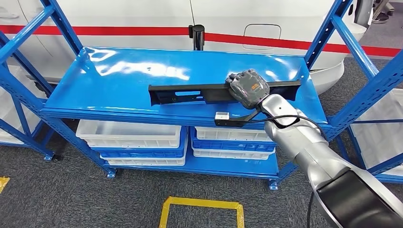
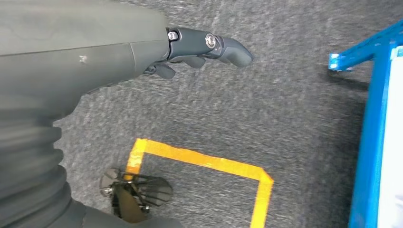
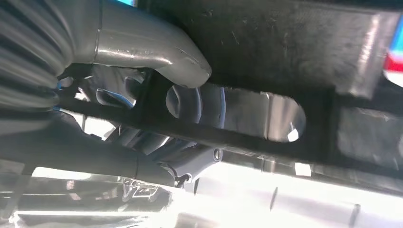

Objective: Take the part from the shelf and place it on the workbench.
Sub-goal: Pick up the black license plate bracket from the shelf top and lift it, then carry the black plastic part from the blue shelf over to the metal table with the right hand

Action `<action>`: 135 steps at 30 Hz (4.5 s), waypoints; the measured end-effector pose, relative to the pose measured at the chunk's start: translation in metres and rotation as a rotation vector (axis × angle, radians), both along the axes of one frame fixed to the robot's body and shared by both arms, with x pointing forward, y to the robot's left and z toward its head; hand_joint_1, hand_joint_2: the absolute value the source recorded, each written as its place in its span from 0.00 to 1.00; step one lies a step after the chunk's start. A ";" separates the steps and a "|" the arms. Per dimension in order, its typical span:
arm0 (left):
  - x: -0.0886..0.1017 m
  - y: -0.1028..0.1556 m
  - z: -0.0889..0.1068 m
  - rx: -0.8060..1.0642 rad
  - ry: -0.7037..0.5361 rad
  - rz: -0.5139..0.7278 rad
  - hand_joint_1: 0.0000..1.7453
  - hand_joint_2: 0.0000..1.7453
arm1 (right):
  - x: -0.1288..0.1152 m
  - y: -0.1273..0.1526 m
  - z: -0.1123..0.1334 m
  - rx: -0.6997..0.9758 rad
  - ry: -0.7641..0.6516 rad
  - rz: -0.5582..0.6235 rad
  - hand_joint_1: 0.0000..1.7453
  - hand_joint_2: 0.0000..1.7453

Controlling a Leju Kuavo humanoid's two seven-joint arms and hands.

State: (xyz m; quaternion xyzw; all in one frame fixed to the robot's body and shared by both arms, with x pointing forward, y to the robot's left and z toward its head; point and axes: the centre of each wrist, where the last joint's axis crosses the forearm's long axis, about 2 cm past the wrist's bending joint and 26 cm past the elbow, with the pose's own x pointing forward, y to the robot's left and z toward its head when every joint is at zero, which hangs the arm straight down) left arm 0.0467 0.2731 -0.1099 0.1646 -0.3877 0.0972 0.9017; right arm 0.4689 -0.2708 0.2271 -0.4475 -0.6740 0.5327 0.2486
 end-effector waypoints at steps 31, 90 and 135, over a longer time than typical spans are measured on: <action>0.004 -0.003 0.000 -0.065 0.159 -0.055 0.00 1.00 | -0.021 0.004 0.027 0.121 -0.193 0.098 1.00 1.00; 0.006 -0.002 0.001 -0.088 0.169 -0.095 0.00 1.00 | -0.040 -0.012 0.000 0.078 -0.147 0.048 1.00 1.00; 0.024 -0.003 0.003 -0.094 0.136 -0.103 0.00 1.00 | -0.033 0.008 -0.003 0.112 -0.170 -0.006 1.00 1.00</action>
